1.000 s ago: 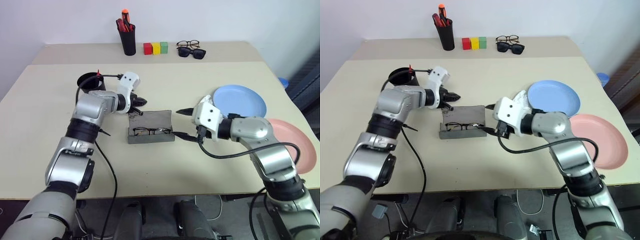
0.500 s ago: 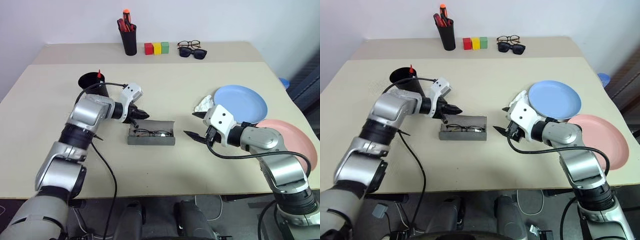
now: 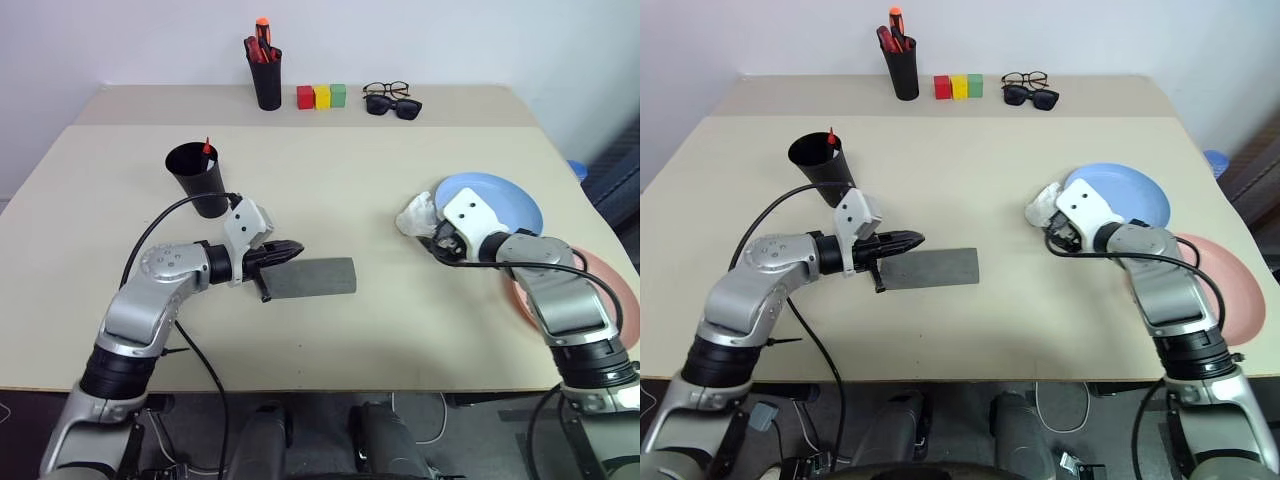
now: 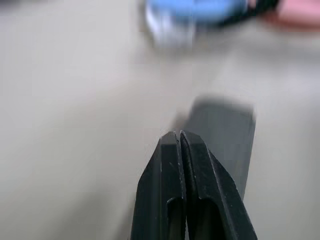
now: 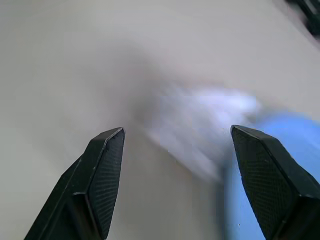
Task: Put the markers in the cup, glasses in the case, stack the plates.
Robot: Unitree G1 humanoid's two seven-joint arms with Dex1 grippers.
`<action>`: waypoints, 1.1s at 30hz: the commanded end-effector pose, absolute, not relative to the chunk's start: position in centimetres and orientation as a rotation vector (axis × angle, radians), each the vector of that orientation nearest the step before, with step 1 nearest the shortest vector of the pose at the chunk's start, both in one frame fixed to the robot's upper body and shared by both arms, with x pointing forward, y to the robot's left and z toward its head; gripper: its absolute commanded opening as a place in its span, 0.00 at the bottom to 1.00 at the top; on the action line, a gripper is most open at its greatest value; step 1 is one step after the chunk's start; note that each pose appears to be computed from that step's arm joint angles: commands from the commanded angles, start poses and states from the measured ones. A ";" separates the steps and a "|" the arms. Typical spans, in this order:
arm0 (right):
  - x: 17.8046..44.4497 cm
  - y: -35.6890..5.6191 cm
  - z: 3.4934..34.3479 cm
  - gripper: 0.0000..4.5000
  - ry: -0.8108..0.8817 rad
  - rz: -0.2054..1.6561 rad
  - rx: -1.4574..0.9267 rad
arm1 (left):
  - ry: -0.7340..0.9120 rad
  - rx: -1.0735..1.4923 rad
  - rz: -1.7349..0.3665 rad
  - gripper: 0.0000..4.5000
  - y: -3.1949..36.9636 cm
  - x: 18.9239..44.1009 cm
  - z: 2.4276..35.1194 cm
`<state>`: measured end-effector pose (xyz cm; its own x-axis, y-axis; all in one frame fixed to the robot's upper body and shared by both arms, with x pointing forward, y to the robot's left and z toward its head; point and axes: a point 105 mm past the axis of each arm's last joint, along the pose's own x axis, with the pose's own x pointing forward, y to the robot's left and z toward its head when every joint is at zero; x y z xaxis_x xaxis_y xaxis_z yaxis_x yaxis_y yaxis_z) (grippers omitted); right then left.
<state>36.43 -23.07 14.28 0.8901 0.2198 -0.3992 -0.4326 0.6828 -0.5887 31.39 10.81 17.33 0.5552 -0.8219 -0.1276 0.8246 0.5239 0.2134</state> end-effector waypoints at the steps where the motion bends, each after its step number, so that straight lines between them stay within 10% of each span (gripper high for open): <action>1: 36.8 -25.3 14.1 0.76 0.329 0.298 -0.837 | -0.074 0.237 -0.945 0.01 11.2 30.9 19.0; 7: 37.1 -26.0 13.0 0.58 0.337 0.287 -0.831 | -0.039 0.238 -0.927 0.00 11.1 30.1 17.5; 12: 36.9 -25.6 13.5 0.01 0.297 0.293 -0.836 | -0.034 0.238 -0.894 0.00 11.2 30.4 17.0; 24: 31.3 -27.3 21.0 0.01 0.120 0.176 -0.913 | -0.053 0.205 -1.065 0.00 8.5 30.2 16.3; 33: 22.7 -29.0 17.4 0.07 0.388 0.284 -0.829 | -0.063 0.215 -1.171 0.00 6.8 31.3 15.9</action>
